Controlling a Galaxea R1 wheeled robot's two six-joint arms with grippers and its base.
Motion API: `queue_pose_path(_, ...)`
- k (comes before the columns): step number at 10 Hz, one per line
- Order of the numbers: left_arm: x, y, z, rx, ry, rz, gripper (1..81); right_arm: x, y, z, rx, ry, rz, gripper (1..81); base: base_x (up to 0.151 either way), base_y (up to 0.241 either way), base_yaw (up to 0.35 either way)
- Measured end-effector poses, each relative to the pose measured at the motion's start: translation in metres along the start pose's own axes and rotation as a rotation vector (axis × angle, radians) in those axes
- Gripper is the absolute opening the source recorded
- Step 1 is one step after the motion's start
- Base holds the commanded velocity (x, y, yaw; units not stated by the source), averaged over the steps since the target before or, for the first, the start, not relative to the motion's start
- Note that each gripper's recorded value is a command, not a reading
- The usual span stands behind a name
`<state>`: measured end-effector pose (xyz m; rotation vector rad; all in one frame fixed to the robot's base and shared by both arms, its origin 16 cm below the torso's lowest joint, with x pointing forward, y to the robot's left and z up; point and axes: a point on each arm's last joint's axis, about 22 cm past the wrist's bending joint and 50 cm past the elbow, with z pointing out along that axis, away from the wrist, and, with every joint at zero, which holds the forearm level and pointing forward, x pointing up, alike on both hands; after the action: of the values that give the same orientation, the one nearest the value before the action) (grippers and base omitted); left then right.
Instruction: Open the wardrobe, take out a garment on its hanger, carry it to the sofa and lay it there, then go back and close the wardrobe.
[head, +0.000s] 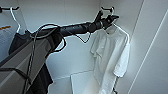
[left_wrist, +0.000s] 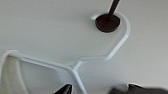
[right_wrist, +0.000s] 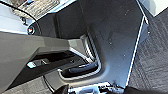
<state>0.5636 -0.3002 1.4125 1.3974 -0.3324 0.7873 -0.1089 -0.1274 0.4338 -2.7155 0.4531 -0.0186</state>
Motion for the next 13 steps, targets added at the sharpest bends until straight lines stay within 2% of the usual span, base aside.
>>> queue_pose_path(1, -0.003, 0.005, -0.001, -0.016, -0.004, -0.001, 81.1, 0.0, 0.0, 0.0, 0.0, 0.0, 0.0, 81.1, 0.0, 0.0, 0.0)
queue_pose_path(2, -0.007, 0.006, 0.0, -0.021, -0.009, -0.013, 1.0, 0.0, 0.0, 0.0, 0.0, 0.0, 0.0, 81.1, 0.0, 0.0, 0.0)
queue_pose_path(3, -0.008, 0.0, -0.001, -0.014, -0.006, -0.072, 1.0, 0.0, 0.0, 0.0, 0.0, 0.0, 0.0, 81.1, 0.0, 0.0, 0.0)
queue_pose_path(7, -0.008, -0.008, -0.005, -0.002, -0.01, -0.072, 1.0, 0.0, 0.0, 0.0, 0.0, -0.002, 0.0, 81.1, 0.0, 0.0, 0.0)
queue_pose_path(9, 0.001, -0.011, -0.025, -0.006, -0.01, -0.072, 1.0, 0.002, 0.0, 0.0, 0.0, 0.0, -0.001, 81.1, 0.0, 0.0, 0.0)
queue_pose_path(11, 0.012, -0.007, -0.044, -0.005, -0.015, -0.056, 1.0, 0.004, -0.001, 0.001, 0.001, 0.001, -0.002, 81.1, 0.0, 0.0, 0.0)
queue_pose_path(13, 0.028, 0.035, -0.051, -0.046, -0.017, 0.008, 1.0, 0.005, -0.002, 0.001, 0.002, 0.005, -0.002, 81.1, 0.0, 0.0, 0.0)
